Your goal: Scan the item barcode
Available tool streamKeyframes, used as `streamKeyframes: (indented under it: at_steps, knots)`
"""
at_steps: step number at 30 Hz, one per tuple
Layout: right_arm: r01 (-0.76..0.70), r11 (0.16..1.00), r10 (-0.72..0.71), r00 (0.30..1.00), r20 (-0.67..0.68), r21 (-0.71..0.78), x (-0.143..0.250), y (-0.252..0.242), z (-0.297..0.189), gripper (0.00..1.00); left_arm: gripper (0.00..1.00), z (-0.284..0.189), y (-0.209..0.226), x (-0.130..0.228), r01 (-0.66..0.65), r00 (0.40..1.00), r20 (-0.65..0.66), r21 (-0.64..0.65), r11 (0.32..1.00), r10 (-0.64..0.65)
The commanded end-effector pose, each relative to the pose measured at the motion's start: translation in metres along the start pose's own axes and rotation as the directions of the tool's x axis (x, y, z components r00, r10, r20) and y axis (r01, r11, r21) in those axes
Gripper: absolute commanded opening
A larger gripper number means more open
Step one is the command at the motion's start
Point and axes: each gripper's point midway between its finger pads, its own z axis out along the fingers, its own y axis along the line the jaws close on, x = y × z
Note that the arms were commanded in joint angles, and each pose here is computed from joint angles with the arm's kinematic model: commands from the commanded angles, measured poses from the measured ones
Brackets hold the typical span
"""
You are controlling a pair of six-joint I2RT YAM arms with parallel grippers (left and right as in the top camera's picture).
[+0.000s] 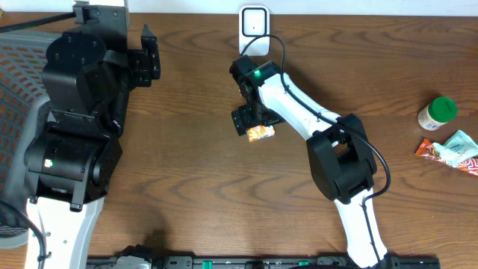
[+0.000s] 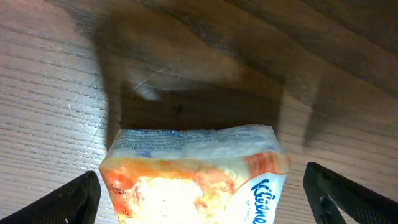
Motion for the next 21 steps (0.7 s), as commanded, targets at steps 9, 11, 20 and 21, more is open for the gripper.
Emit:
streamKeyframes:
  at_steps: [9, 11, 20, 21]
  knots:
    - [0.024, 0.999, -0.021, 0.996, -0.083, 0.039, 0.012, -0.002, 0.036, 0.83, 0.82, -0.003, 0.0, 0.002, 0.017, 1.0, 0.001, 0.009, 1.0, -0.017]
    - [0.023, 0.999, -0.02, 0.996, -0.084, 0.038, 0.012, -0.002, 0.036, 0.71, 0.82, -0.003, 0.0, 0.002, 0.017, 1.0, 0.001, 0.009, 1.0, -0.017]
    - [-0.008, 1.0, 0.009, 0.996, -0.091, 0.014, 0.004, -0.009, 0.003, 0.63, 0.82, -0.003, 0.0, 0.003, 0.016, 1.0, -0.003, 0.009, 1.0, -0.016]
    - [-0.015, 1.0, 0.015, 0.996, -0.091, -0.006, 0.002, -0.008, -0.004, 0.63, 0.82, -0.003, 0.0, 0.003, 0.016, 1.0, -0.003, 0.009, 1.0, -0.016]
